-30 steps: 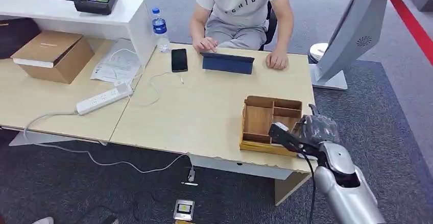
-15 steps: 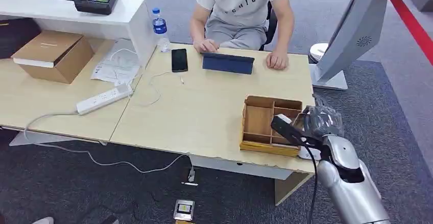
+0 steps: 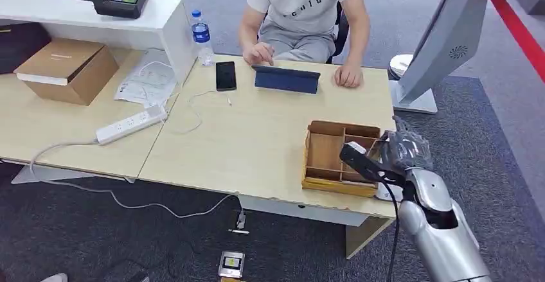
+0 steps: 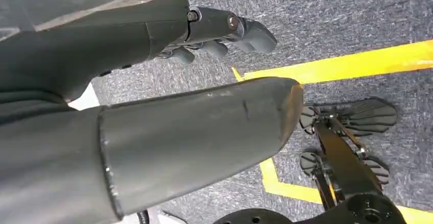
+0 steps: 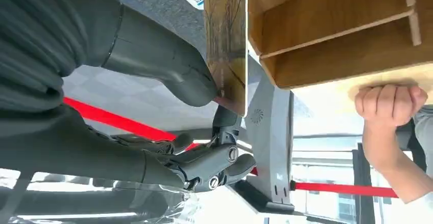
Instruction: Pass the card to the sensor for recognition and then transmit it.
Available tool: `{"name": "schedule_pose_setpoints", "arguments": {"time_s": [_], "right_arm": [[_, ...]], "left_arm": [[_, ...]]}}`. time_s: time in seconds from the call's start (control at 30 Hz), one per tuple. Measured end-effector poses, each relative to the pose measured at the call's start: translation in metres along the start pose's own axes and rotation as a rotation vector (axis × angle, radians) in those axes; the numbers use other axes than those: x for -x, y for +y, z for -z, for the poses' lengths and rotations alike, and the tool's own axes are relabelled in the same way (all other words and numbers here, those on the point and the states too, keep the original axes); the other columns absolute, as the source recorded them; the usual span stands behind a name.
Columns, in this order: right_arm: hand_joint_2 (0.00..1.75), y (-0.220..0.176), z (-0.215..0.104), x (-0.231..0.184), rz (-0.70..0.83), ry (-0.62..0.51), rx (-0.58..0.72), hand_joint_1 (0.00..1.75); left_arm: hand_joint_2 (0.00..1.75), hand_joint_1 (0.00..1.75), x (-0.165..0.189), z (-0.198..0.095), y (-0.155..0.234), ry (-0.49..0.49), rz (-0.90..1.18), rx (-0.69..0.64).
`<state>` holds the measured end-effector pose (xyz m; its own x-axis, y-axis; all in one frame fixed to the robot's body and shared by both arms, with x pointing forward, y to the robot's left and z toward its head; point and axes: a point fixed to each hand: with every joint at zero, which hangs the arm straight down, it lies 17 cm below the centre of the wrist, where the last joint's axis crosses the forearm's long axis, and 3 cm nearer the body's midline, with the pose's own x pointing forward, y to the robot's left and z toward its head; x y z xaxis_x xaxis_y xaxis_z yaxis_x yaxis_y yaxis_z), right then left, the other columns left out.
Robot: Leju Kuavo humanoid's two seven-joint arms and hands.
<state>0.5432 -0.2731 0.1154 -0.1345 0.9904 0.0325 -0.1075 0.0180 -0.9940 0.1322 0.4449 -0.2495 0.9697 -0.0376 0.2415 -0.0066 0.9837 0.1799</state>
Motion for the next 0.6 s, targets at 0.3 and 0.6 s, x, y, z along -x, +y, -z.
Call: {"name": "schedule_pose_setpoints", "arguments": {"time_s": [0.3,0.6], "right_arm": [[1.75,-0.052,0.007,-0.013,0.009,-0.034,0.121,1.75],[1.75,-0.164,0.044,-0.045,-0.047,-0.131,0.323,1.75]], "left_arm": [[0.00,0.00,0.001,0.000,0.001,0.003,0.002,-0.006],[0.00,0.00,-0.003,0.000,0.000,-0.014,0.027,0.001]]}}
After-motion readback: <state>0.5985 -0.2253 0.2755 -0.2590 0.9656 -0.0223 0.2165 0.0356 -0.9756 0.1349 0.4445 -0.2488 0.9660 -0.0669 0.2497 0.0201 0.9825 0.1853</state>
